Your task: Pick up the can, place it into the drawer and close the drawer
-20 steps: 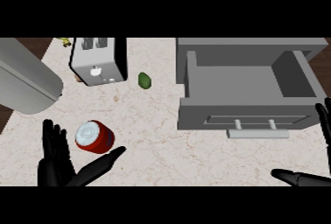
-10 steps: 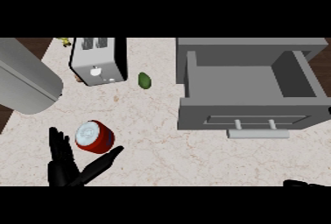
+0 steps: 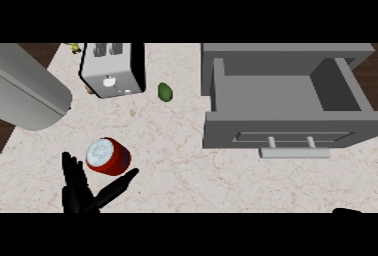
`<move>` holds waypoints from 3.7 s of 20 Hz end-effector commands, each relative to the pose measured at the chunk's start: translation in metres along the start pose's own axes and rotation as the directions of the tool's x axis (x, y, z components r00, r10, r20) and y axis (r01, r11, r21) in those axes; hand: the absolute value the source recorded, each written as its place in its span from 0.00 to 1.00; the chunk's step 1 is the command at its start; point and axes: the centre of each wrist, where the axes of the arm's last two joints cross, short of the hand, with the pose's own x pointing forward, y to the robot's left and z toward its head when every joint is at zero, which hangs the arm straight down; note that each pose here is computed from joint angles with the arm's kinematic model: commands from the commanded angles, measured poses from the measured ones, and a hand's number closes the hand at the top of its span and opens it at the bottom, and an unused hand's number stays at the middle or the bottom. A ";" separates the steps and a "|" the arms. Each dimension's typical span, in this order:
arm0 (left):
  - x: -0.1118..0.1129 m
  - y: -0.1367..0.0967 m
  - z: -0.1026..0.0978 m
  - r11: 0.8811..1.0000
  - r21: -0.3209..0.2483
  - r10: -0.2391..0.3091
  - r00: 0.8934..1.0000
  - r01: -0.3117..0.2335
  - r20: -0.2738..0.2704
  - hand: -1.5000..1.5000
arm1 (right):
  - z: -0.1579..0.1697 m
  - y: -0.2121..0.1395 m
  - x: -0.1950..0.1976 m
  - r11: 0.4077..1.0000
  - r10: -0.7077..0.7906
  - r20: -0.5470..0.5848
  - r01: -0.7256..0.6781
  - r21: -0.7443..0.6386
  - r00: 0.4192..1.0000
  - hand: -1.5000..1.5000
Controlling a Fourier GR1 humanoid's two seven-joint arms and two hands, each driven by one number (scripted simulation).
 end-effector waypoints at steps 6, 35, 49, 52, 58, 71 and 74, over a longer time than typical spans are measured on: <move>-0.020 0.006 -0.027 1.000 0.002 0.024 0.999 -0.024 -0.034 0.00 | -0.008 0.004 0.003 1.000 0.019 0.007 -0.019 0.004 1.000 0.00; -0.040 -0.044 -0.082 0.957 -0.239 0.170 0.985 -0.162 0.011 1.00 | -0.015 -0.011 0.012 0.998 0.041 0.042 -0.039 -0.039 0.998 0.00; -0.004 -0.112 -0.108 0.763 -0.627 0.212 0.977 -0.159 0.011 1.00 | -0.018 -0.009 0.003 0.999 0.038 0.050 -0.036 -0.037 0.998 0.00; 0.011 -0.105 -0.127 0.743 -0.654 0.217 0.976 -0.143 0.033 1.00 | -0.006 -0.005 0.029 0.998 0.046 0.054 -0.044 -0.035 0.997 0.00; 0.064 -0.160 -0.102 0.684 -0.724 0.201 0.977 -0.083 0.077 1.00 | -0.008 -0.006 0.036 0.997 0.067 0.036 -0.066 -0.038 0.997 0.00; 0.228 -0.223 -0.055 0.613 -0.788 0.223 0.968 -0.051 0.111 1.00 | -0.016 0.008 0.030 0.997 0.058 0.045 -0.056 -0.048 0.997 0.00; 0.249 -0.236 -0.059 0.629 -0.777 0.215 0.963 -0.011 0.161 1.00 | -0.009 0.001 0.030 0.996 0.080 0.039 -0.079 -0.028 0.996 0.00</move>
